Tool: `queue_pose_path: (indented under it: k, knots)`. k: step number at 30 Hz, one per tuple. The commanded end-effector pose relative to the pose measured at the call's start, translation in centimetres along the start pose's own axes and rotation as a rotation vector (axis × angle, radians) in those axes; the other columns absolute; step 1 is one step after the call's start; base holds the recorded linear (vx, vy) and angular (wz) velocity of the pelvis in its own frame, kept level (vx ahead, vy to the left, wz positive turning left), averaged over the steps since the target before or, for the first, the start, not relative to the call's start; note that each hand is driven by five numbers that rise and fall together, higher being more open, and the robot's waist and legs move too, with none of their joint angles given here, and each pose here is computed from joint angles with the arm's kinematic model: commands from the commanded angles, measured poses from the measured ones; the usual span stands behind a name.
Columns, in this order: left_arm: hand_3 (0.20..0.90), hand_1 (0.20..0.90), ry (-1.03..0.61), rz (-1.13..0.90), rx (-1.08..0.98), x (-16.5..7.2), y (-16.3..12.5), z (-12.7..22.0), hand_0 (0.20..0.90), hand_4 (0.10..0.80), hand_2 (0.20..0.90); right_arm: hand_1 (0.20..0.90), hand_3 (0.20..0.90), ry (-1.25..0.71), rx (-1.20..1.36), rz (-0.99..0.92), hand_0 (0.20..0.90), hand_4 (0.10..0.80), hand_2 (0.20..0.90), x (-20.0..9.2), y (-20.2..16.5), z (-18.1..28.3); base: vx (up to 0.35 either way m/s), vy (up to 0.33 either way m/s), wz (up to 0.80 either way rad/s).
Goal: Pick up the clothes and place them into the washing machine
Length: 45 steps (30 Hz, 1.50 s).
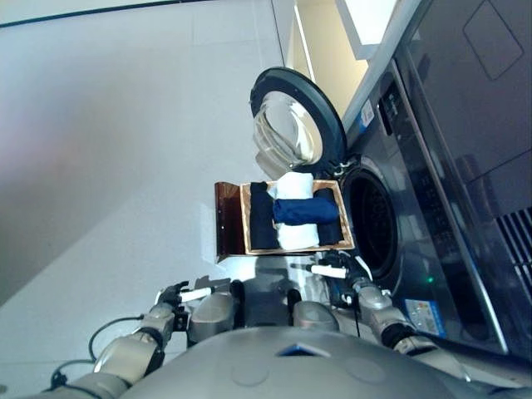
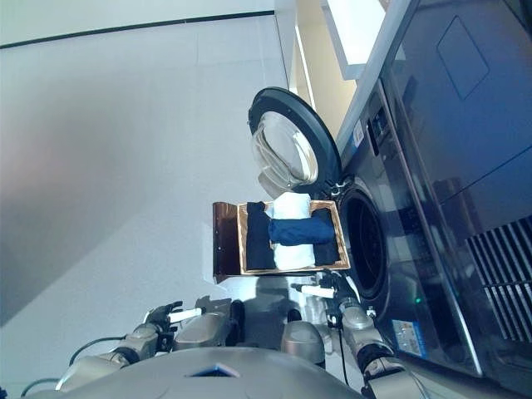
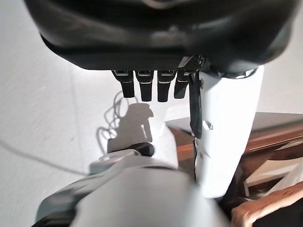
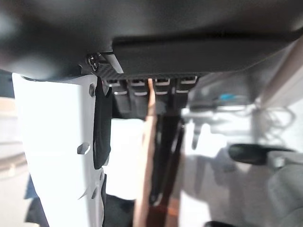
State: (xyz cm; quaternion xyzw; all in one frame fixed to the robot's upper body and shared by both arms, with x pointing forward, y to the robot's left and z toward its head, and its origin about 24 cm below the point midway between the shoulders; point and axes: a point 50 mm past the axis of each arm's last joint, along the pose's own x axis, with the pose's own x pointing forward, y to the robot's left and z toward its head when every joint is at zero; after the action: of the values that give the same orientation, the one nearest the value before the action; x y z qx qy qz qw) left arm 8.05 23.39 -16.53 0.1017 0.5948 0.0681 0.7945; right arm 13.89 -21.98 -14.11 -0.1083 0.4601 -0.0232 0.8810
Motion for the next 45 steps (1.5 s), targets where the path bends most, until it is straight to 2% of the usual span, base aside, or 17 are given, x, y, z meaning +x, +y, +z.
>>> queue_pose_path:
  k: [1,9,17,26,32,42,45]
  knots:
    - [0.9,0.9,0.063,0.06,0.058,-0.2,2.2,-1.7,0.9,0.8,0.9,0.9,0.9,-0.114,-0.032,-0.031,0.9,0.8,0.9,0.2,-1.5,2.5,0.158,0.164,-0.02]
    - [0.9,0.9,0.039,0.058,0.066,-0.1,2.4,-0.7,0.9,0.8,0.9,0.9,0.9,-0.153,-0.021,-0.036,0.9,0.8,0.9,0.3,-1.6,3.5,0.076,0.108,0.09]
    - [0.9,0.9,0.056,0.079,0.026,-0.1,2.7,-1.1,0.9,0.8,0.9,0.9,0.9,-0.181,-0.02,-0.035,0.9,0.8,0.9,0.4,-1.6,4.7,0.126,-0.106,0.08]
    - [0.9,0.9,0.137,0.064,-0.002,-0.5,1.9,-3.5,0.9,0.8,0.9,0.9,0.9,-0.165,-0.065,-0.027,0.9,0.8,0.9,0.2,-1.8,4.0,0.098,-0.184,0.2]
    - [0.9,0.9,0.092,0.068,-0.026,-0.3,1.8,-2.4,0.9,0.8,0.9,0.9,0.9,-0.209,-0.086,-0.05,0.9,0.8,0.9,0.2,-2.6,5.2,0.002,-0.115,0.16]
    - [0.9,0.9,0.091,0.065,0.04,-0.3,1.6,-2.3,0.9,0.8,0.9,0.9,0.9,-0.293,-0.059,-0.085,0.9,0.8,0.9,-0.1,-3.2,7.5,0.05,0.123,0.05]
    - [0.9,0.9,0.036,0.079,0.026,-0.1,1.8,-0.6,0.9,0.8,0.9,0.9,0.9,-0.342,-0.105,-0.105,0.9,0.8,0.9,0.1,-3.1,9.4,-0.043,0.106,-0.14]
